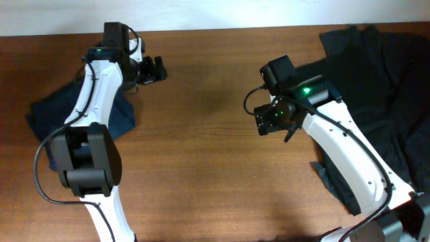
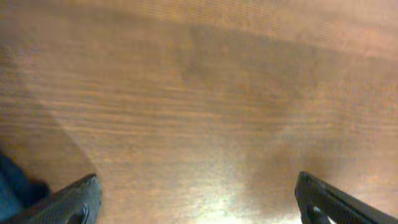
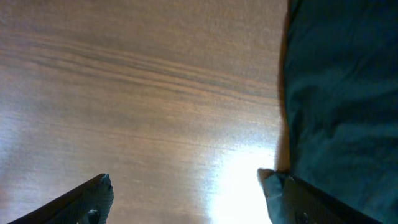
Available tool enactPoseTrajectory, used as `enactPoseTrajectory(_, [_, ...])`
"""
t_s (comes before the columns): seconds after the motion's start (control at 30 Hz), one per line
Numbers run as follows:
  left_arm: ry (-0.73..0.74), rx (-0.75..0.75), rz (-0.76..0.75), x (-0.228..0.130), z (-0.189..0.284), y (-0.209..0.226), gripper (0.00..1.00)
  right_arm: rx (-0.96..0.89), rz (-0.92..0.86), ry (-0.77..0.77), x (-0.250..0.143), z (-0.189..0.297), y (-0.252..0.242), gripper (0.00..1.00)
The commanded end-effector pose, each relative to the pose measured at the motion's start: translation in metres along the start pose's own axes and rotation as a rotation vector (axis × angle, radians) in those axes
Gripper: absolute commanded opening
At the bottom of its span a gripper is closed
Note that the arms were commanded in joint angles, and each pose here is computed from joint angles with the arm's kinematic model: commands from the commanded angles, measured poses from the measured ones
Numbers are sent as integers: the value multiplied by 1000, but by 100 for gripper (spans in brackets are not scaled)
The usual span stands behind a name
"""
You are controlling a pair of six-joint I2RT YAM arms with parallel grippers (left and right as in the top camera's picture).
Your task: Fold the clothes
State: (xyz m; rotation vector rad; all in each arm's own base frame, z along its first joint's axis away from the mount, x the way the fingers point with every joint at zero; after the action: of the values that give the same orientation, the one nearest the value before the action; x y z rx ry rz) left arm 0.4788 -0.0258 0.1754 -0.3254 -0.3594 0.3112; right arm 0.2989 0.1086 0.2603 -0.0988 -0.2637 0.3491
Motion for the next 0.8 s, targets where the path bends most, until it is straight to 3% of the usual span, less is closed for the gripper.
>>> enactPoseTrajectory(0.0, [101, 47, 31, -19, -34, 21, 99, -20, -13, -4, 0, 4, -3, 90])
enactPoseTrajectory(0.13, [240, 147, 113, -45, -52, 61, 99, -20, -12, 1, -1, 4, -3, 90])
enactPoseTrajectory(0.2, [294, 297, 158, -54, -44, 92, 99, -20, -11, 4, -2, 4, -3, 90])
enactPoseTrajectory(0.43, [386, 390, 327, -60, -14, 158, 99, -21, -11, 4, -2, 4, -3, 90])
enactPoseTrajectory(0.57, [435, 401, 291, -68, -14, 147, 99, -20, -13, 4, -2, 4, -3, 91])
enactPoseTrajectory(0.63, [442, 397, 228, -72, -17, 122, 99, 18, -71, -3, 0, 3, -6, 100])
enactPoseTrajectory(0.77, [450, 377, 43, -90, -28, 53, 99, 231, -207, -20, 4, -3, -31, 99])
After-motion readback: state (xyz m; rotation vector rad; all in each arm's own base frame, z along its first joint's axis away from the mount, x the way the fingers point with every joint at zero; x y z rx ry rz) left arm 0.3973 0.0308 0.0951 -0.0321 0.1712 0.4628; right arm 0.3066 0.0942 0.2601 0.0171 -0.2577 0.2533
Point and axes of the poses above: each gripper's point midway between its finger pads, its own z axis back along the fingers, its own y axis along the line the jaws close on, x = y × z, the point moved 9 cm from there along z, back along the fingers, and after that the axes turned 11 degrees about z, right-handed, at the moved point
